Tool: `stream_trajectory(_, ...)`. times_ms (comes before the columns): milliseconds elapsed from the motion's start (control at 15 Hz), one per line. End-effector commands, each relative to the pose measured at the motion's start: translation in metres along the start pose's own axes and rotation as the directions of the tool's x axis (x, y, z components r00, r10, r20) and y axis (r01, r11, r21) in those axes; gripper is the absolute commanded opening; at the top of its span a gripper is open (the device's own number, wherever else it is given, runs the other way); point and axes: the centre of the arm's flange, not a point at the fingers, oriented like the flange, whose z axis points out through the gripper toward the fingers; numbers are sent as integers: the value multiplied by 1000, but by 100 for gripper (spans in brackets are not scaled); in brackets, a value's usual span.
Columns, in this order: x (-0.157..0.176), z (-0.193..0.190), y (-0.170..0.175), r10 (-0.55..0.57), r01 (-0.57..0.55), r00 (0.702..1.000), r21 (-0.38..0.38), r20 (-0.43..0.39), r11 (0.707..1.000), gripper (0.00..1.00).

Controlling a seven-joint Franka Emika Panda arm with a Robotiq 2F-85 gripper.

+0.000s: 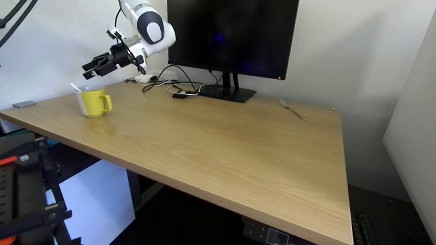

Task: Move the cup to the left, put the marker inside the cup then take it out and place it on the table

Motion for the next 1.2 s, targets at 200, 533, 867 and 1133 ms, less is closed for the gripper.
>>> stream_trajectory(200,-11,11,0,2,-2,999,-1,49,1000,100)
stream_trajectory(533,-13,28,3,-10,10,998,-2,66,1000,100)
stream_trajectory(867,-8,48,7,-7,8,995,-13,96,1000,100)
stream_trajectory(1133,-4,62,8,4,0,995,-35,100,999,100)
